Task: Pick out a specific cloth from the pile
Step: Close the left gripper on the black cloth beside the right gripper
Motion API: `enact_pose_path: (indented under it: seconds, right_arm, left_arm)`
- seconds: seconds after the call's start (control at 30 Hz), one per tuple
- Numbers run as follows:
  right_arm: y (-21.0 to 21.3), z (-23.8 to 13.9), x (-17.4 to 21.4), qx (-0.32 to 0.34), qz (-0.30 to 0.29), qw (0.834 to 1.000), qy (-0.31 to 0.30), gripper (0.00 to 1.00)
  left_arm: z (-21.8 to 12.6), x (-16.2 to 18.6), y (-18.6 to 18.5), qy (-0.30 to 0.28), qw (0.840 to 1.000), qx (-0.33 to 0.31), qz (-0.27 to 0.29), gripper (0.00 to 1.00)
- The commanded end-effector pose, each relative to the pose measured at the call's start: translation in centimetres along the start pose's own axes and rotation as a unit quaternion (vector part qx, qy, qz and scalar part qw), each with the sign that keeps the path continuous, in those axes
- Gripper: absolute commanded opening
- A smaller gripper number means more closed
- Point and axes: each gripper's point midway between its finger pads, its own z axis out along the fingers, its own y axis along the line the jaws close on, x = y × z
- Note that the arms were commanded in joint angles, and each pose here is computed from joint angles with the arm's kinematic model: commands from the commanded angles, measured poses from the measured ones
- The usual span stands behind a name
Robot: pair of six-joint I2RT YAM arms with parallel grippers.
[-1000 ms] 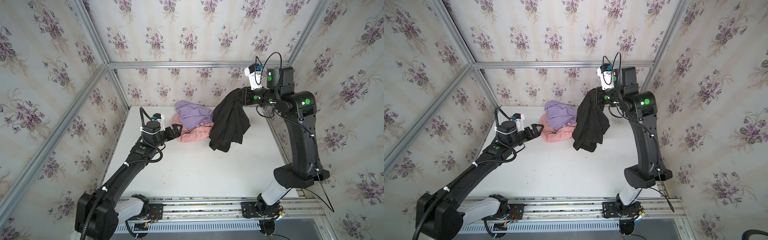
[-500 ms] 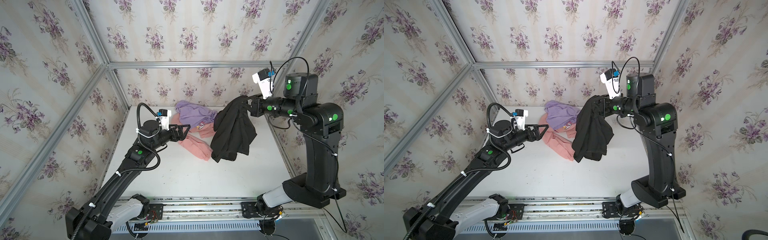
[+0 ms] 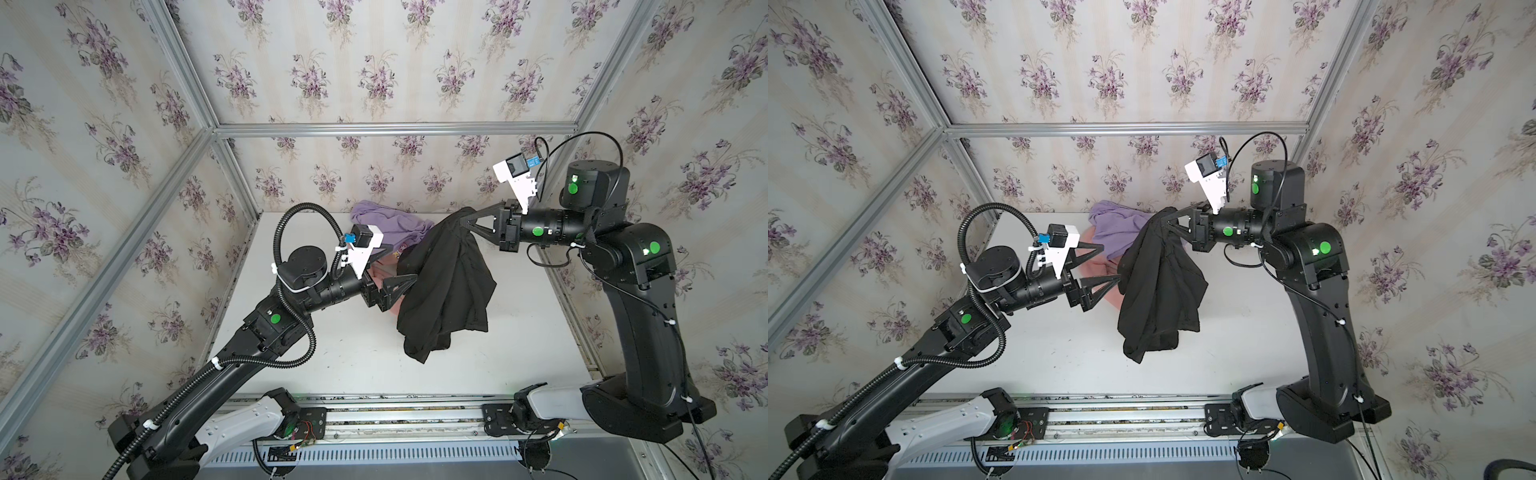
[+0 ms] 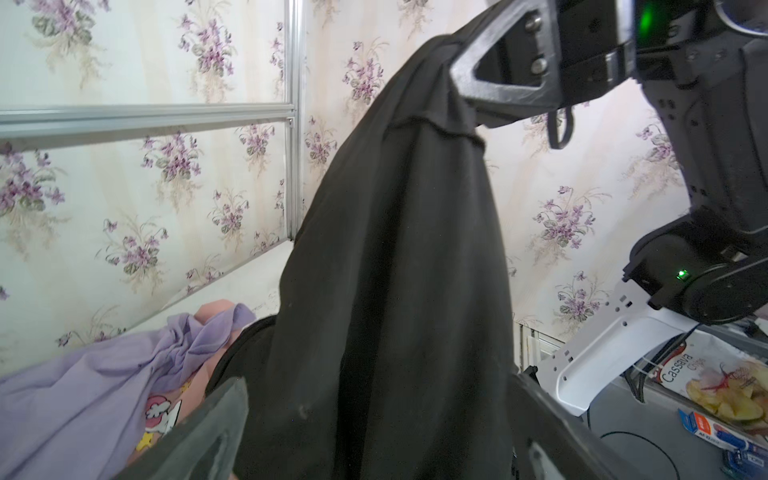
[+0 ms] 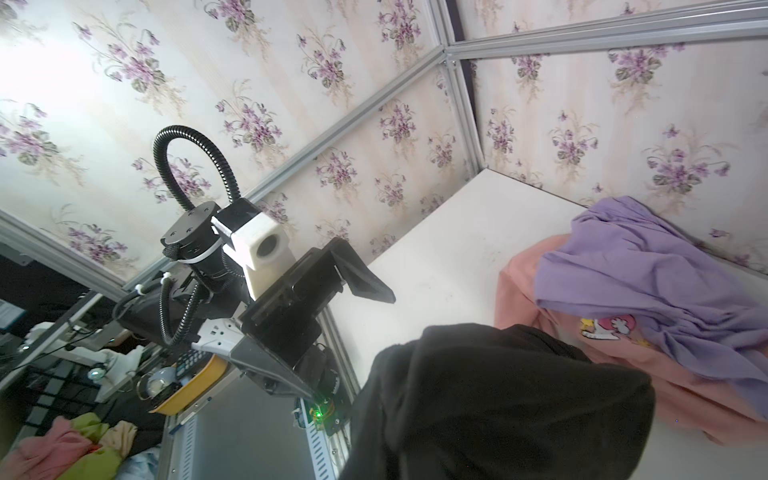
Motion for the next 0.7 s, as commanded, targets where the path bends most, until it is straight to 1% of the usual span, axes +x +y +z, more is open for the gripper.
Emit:
enact_pose_path:
  seconds: [0.0,0.17,0.33,0.5,0.53,0.57,0.67]
  right_arm:
    - [1.9,0.6,-1.8,-0.057,-0.029,0.997,-0.033,0.00]
    - [1.5,3.2,-0.8,-0.076,-0.008,0.997,-0.008,0.00]
    - [2.0,5.2,-0.1,-0.097,-0.002,0.995,0.014,0.00]
    - [2.4,6.4,0.3,-0.109,-0.001,0.994,0.026,0.00]
    - [2.4,6.6,0.5,-0.110,-0.001,0.993,0.029,0.00]
    - [2.3,6.8,0.6,-0.111,0.000,0.993,0.032,0.00]
    - [2.1,7.2,0.8,-0.110,0.003,0.993,0.037,0.03]
  left_arm:
    - [0.3,-1.7,-0.3,-0.018,0.999,-0.003,0.038,0.99]
    - [1.3,-3.2,-0.3,-0.025,0.999,0.000,0.036,0.99]
    - [2.5,-3.5,0.2,-0.022,0.999,-0.007,0.044,0.98]
    - [3.4,-3.1,0.3,-0.015,0.999,-0.003,0.043,0.91]
    - [3.6,-3.0,0.4,-0.013,0.999,-0.003,0.040,0.87]
    - [3.7,-2.8,0.4,-0.010,0.999,-0.002,0.040,0.82]
    - [4.0,-2.3,0.6,-0.005,0.999,-0.002,0.035,0.62]
